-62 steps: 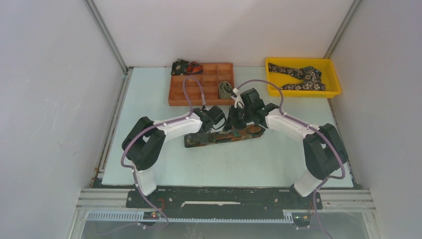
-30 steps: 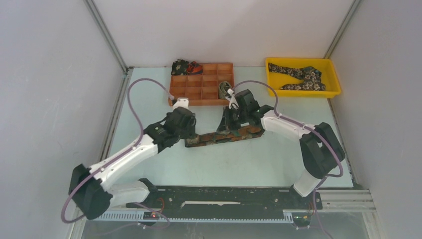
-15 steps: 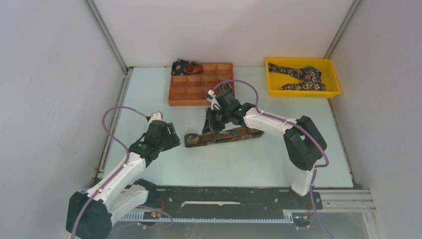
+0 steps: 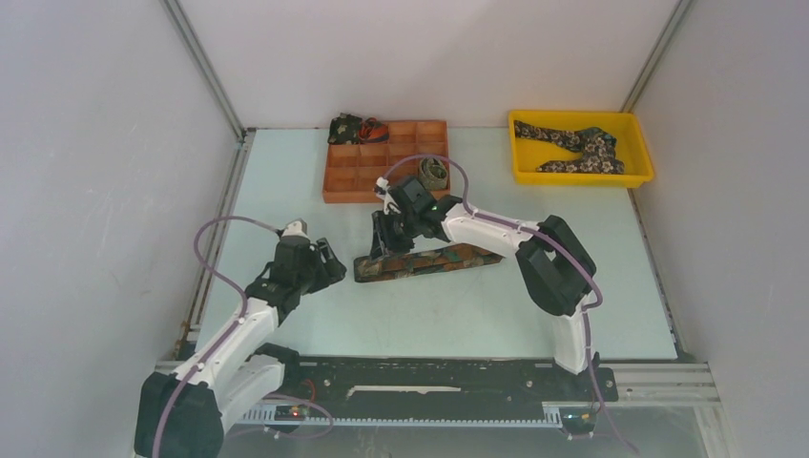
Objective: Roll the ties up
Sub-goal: Roll the tie at the center of the board.
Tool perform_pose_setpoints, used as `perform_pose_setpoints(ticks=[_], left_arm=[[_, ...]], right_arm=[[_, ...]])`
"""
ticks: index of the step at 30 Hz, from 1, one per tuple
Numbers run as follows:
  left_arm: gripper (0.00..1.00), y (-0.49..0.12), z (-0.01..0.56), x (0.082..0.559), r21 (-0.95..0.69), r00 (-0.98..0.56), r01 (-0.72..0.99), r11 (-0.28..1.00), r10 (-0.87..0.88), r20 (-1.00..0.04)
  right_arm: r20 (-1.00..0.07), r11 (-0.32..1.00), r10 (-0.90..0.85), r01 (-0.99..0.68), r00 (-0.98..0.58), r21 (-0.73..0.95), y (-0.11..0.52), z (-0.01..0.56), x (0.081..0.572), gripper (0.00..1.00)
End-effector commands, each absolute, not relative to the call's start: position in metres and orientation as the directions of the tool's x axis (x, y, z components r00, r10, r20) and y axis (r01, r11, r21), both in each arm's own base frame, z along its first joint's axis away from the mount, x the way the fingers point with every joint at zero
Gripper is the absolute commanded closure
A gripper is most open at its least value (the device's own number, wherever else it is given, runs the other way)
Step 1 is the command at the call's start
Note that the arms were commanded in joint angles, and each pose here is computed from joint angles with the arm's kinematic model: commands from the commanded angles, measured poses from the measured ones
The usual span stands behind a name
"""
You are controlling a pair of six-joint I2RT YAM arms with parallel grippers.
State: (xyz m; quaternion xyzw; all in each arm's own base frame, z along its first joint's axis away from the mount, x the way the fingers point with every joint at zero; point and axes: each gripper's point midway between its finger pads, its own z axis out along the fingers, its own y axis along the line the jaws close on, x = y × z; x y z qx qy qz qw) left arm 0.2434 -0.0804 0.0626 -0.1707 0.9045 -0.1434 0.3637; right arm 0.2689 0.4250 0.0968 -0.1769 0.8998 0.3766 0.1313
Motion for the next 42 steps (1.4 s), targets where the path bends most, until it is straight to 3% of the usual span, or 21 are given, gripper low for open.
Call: perform_pose_setpoints(ticks=[1, 42], left_arm=[[0.28, -0.089, 0.068, 0.253, -0.425, -0.665, -0.169, 0.889, -0.421, -0.617], [0.26, -0.160, 0.046, 0.268, -0.632, -0.810, 0.033, 0.775, -0.349, -0.471]], right_arm=[[-0.390, 0.664, -0.218, -0.429, -0.894, 0.612, 0.431, 0.100, 0.278, 0.66], [-0.276, 0.709, -0.213, -0.343, -0.937, 0.617, 0.419, 0.034, 0.284, 0.74]])
